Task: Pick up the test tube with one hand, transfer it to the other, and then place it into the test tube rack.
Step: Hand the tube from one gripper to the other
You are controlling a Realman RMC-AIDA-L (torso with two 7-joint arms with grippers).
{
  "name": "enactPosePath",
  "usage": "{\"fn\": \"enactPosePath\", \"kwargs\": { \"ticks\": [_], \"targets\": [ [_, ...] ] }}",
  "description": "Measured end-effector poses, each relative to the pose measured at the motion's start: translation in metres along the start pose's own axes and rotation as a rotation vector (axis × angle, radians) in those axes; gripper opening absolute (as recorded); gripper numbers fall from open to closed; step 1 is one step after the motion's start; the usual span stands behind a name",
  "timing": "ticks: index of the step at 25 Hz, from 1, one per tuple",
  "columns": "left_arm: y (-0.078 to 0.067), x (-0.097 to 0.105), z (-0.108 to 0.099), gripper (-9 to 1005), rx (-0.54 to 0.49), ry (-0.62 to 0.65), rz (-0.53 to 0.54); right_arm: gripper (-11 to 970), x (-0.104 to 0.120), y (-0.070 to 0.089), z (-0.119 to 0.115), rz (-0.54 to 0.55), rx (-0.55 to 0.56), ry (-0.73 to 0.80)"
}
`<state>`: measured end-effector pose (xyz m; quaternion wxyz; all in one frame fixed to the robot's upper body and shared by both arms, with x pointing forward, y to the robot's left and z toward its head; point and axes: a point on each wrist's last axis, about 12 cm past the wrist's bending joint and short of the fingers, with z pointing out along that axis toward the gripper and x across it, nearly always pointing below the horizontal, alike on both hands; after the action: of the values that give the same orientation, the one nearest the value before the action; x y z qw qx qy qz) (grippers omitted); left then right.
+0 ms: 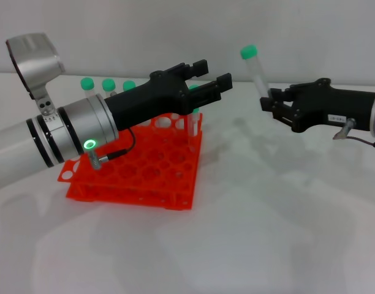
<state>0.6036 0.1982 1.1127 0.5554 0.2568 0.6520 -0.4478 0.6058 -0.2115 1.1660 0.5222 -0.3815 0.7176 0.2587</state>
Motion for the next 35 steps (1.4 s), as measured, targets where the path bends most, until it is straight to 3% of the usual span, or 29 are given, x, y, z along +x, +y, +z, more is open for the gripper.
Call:
{"fn": "enactPosePath", "kwargs": {
  "ticks": [8,35],
  "targets": [
    [0.001,0.002,0.002,751,-0.015,0.006,-0.041,189,-0.001,0.011,0.005,-0.036,-0.042,-0.024],
    [0.000,0.009,0.004,750,-0.018,0.071,-0.060,189,-0.001,0.022,0.011,-0.033,-0.083,-0.053]
  ]
}}
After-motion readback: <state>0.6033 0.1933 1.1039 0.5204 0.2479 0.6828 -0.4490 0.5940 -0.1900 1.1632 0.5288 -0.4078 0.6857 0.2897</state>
